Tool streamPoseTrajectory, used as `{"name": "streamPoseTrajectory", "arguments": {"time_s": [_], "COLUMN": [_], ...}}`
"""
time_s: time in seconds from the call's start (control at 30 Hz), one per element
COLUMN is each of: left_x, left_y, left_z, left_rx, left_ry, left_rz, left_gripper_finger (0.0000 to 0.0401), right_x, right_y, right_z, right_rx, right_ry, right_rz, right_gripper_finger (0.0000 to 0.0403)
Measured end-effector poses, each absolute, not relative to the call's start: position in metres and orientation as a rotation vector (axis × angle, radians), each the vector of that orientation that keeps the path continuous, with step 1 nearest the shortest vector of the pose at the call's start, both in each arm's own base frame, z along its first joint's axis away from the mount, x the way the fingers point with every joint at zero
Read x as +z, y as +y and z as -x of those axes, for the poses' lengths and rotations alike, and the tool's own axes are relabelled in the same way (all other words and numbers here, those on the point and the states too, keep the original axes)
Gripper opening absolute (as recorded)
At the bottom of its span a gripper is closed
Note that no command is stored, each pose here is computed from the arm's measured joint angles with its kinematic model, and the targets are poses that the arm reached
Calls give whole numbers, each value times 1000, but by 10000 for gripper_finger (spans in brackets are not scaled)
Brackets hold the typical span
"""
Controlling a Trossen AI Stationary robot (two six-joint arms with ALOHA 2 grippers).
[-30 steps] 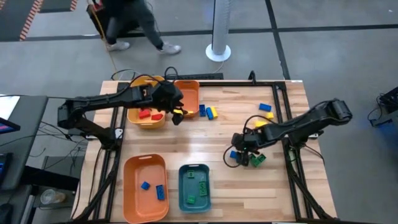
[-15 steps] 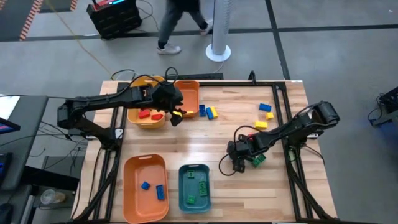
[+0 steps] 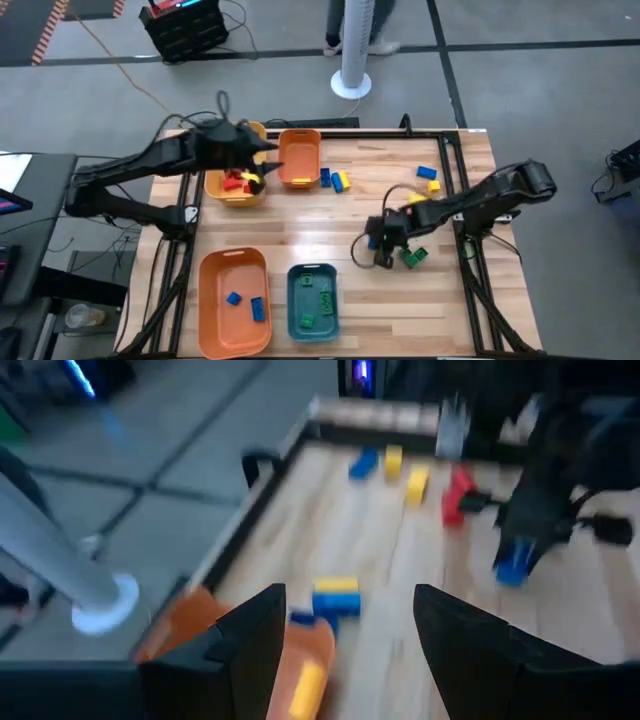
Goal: Sort blocks
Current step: Put the blue game piece into the large orange bin
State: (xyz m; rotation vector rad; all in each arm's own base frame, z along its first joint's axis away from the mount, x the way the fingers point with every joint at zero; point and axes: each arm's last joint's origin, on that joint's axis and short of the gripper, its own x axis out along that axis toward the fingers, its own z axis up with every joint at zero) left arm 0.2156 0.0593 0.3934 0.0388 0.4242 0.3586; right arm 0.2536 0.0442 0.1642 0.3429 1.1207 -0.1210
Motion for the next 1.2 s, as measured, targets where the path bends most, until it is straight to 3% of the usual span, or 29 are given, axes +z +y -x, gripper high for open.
{"name": "streamPoseTrajectory", "arguments": {"time_s": [0.33, 0.6, 0.77, 1.2], "left_x": [402, 413, 419, 401], "left_y": [61, 64, 61, 52], "left_z": [-219, -246, -256, -285], "left_rx": [414, 298, 265, 215], "left_ry": [274, 66, -26, 28], "left_rz": [229, 275, 224, 207], "left_gripper_finger": [221, 270, 298, 300], "right_x": [270, 337, 353, 392], "right_y": [-22, -37, -39, -48], "right_z": [-260, -282, -287, -285], "right_rx": [-173, -113, -92, -84], "right_ry": [732, 399, 237, -155], "right_rz": [-288, -238, -235, -206], "right_gripper_finger": [87, 87, 87, 87]}}
